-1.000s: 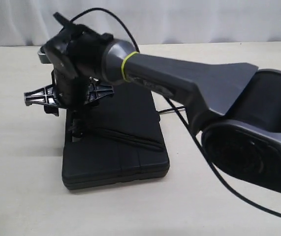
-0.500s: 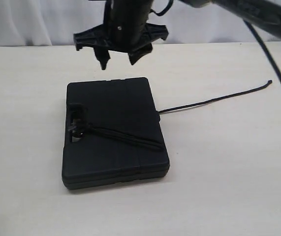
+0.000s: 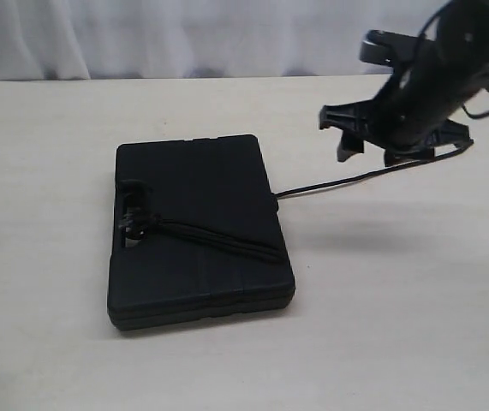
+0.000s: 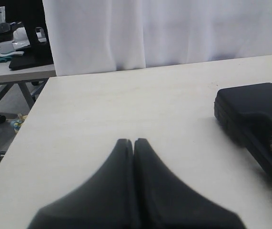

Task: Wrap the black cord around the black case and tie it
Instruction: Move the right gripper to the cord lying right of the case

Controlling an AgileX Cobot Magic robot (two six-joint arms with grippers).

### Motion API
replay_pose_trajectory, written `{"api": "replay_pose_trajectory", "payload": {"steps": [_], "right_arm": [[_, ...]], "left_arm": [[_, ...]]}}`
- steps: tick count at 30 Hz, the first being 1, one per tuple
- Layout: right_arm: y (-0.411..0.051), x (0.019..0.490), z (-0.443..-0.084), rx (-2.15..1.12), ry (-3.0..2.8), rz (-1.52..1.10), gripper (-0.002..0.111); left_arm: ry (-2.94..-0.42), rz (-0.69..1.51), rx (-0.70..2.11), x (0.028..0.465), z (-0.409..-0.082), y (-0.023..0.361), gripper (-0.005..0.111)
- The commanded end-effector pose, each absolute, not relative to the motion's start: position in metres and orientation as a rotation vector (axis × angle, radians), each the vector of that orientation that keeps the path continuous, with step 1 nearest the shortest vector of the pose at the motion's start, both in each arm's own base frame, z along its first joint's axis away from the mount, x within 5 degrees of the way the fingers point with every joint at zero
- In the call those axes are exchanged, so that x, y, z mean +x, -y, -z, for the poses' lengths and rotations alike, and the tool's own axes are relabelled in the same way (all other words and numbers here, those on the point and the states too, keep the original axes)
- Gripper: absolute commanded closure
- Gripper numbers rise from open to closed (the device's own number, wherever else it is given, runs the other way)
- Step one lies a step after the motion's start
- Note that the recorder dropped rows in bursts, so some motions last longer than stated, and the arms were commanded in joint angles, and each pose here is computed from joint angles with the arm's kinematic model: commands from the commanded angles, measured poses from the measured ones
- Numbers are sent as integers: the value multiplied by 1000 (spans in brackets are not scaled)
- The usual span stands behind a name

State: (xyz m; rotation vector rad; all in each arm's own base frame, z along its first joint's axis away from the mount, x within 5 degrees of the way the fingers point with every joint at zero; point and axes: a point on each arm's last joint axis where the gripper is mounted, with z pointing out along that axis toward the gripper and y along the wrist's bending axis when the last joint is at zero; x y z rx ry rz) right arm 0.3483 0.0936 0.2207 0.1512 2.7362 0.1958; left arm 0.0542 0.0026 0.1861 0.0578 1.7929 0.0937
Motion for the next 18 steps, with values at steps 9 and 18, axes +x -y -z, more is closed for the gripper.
{"api": "replay_pose_trajectory", "payload": {"steps": [9,18], "right_arm": [[-27,360,-151,592,-2678,-425,47],[-25,395,-122,819,-2519,-481,47]], "left_arm": [[-1788,-87,62,54,-186,-2,107],[-1788,-87,62,54,-186,-2,107]]}}
